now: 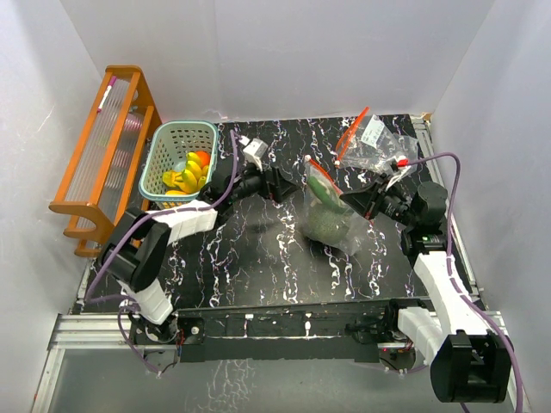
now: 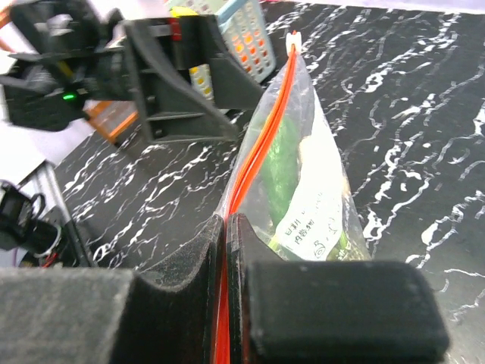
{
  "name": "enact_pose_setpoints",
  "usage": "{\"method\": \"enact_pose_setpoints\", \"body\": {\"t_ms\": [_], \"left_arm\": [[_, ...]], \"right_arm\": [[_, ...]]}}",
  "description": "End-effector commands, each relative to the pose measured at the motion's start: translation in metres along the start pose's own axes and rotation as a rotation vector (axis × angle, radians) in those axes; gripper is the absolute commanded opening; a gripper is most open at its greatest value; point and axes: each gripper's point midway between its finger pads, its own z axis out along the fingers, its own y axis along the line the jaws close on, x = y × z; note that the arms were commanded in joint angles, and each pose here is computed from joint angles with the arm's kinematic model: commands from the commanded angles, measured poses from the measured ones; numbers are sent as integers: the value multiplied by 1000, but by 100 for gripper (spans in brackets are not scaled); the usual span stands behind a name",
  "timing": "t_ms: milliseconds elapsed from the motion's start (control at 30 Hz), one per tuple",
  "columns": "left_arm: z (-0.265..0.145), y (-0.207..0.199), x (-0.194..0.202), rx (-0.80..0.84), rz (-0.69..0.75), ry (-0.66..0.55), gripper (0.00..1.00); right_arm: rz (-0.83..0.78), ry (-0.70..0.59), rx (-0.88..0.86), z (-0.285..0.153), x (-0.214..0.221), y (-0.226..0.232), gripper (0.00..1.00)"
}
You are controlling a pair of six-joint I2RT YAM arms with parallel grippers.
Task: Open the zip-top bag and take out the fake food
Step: Unzip the zipper food storage bag at the center of the board.
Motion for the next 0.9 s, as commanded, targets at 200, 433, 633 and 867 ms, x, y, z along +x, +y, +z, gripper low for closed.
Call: {"method": "enact_pose_setpoints", "body": {"t_ms": [200, 433, 633, 867], "left_arm": [[-21, -37, -17, 431, 40, -156, 97], [-36, -49, -17, 697, 11, -132, 97], [-41, -57, -20, 720, 28, -124, 73], [-40, -55, -21, 694, -2, -147, 50]], "right_arm": [[-106, -17, -224, 0, -12, 41, 8], [-69, -18, -257, -2, -4, 46, 8], [-84, -32, -270, -3, -14, 52, 8], [-75, -54, -302, -4, -22, 59, 8]]}}
